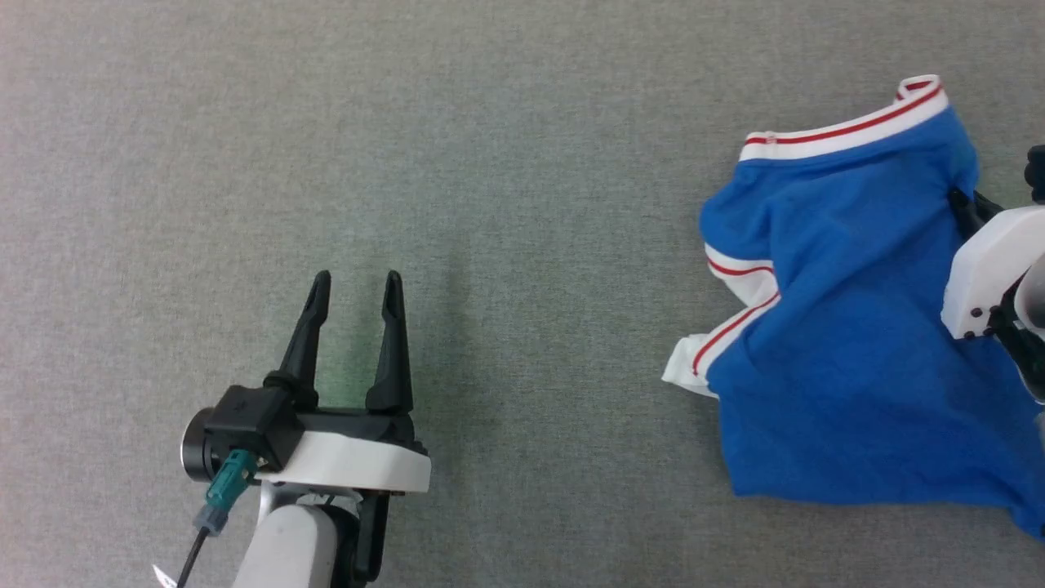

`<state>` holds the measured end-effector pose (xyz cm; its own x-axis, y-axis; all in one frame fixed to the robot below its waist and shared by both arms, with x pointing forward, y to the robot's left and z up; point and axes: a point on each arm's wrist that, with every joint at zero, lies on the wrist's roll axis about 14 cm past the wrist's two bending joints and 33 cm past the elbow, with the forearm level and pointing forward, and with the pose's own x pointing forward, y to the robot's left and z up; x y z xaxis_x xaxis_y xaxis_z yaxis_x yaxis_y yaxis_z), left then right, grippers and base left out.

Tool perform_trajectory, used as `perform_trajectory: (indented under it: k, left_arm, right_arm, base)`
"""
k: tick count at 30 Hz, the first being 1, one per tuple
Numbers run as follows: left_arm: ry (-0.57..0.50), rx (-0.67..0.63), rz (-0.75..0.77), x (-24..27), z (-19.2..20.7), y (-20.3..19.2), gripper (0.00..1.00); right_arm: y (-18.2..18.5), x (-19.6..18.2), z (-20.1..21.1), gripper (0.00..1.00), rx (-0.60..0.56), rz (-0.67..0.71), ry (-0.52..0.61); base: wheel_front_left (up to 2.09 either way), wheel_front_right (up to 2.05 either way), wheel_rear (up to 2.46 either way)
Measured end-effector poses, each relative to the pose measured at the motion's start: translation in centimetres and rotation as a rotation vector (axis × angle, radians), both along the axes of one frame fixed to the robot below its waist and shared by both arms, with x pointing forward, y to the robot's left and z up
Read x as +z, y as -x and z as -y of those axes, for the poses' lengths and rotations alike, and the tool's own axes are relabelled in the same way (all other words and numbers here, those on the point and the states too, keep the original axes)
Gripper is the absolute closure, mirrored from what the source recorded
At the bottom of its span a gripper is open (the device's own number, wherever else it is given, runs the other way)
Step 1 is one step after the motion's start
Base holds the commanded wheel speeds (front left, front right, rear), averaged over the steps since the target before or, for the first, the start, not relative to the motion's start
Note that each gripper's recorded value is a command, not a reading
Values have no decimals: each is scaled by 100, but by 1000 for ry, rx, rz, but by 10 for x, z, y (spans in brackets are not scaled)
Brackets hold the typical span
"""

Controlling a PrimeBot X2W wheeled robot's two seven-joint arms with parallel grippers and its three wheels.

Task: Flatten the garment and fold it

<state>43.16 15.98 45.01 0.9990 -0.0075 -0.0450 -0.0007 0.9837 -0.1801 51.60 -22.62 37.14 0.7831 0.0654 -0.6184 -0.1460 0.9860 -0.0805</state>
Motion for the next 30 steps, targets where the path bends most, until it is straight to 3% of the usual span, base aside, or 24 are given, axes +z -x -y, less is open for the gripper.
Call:
perform_trajectory:
  k: [4, 10, 14, 21, 26, 27, 28, 30]
  left_arm:
    - [-4, -10, 17, 6, 3, 0, 0]
    - [3, -21, 56, 22, 8, 3, 0]
    - [9, -33, 64, 26, 13, 9, 0]
    - [20, -63, 79, 32, 24, 8, 0]
    - [14, -66, 72, 29, 24, 8, 0]
    - [14, -67, 70, 28, 25, 8, 0]
    - [14, -69, 67, 27, 25, 8, 0]
    - [15, -73, 64, 26, 27, 8, 0]
  right_arm:
    - [-3, 20, 4, 100, -7, 83, -11]
    - [-13, 101, 28, 100, -65, 339, -25]
    - [13, 132, 67, 100, -165, 413, 1]
    - [132, 64, 140, 100, -437, 165, 58]
    - [192, 19, 145, 100, -532, 8, 86]
    - [197, 14, 141, 56, -536, -2, 79]
    - [198, 11, 137, 0, -539, -1, 72]
    - [196, 12, 133, 0, -543, 31, 61]
  base:
    - [0, 0, 0]
    - [0, 0, 0]
    - [0, 0, 0]
    - [0, 0, 0]
    - [0, 0, 0]
    - [0, 0, 0]
    - [0, 0, 0]
    - [0, 0, 0]
